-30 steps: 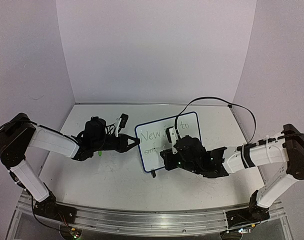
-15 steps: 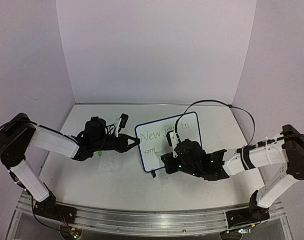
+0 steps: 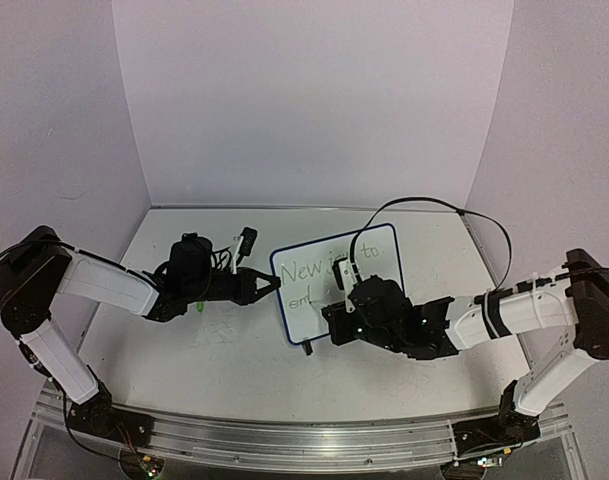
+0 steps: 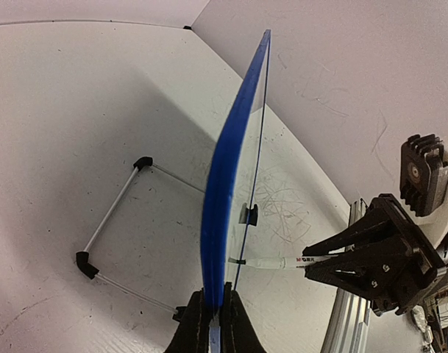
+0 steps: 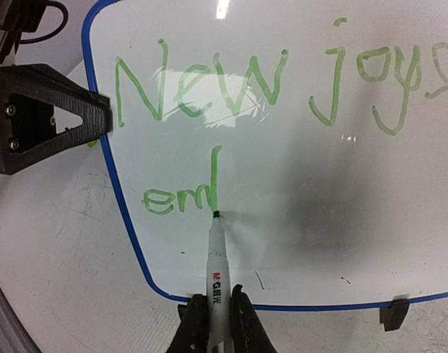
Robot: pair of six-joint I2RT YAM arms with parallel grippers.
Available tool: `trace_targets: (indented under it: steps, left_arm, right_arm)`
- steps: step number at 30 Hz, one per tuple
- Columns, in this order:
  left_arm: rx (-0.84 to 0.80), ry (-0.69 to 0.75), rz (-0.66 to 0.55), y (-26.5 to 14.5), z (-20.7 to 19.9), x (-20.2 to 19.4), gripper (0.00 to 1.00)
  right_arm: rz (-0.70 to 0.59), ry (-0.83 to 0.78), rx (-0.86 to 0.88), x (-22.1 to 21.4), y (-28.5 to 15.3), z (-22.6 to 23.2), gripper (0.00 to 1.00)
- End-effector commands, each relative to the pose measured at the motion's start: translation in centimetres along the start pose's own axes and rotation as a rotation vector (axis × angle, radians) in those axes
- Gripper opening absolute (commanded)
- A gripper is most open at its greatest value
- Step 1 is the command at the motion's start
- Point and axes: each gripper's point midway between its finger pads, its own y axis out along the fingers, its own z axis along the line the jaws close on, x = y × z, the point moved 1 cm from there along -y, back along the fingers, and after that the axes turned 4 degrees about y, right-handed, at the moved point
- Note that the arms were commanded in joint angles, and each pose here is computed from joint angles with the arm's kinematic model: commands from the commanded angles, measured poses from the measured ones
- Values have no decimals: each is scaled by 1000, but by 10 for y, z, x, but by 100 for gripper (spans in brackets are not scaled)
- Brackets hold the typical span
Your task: Write a sentence on the whiteboard
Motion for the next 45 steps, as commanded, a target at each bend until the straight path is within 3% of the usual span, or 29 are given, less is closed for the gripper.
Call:
trace_targets:
  steps: [1, 23, 45]
  left_arm:
    - [-11, 19, 23, -2, -7, -2, 0]
    - [-9, 20, 25, -2, -6, -3, 0]
    - [-8, 16, 27, -3, -6, -5, 0]
  right_arm:
    - [-83, 18, -29, 30, 0, 0, 0]
    - [-56, 49, -111, 17, -6, -23, 0]
    - [-2, 51, -8, 0, -1, 0, 0]
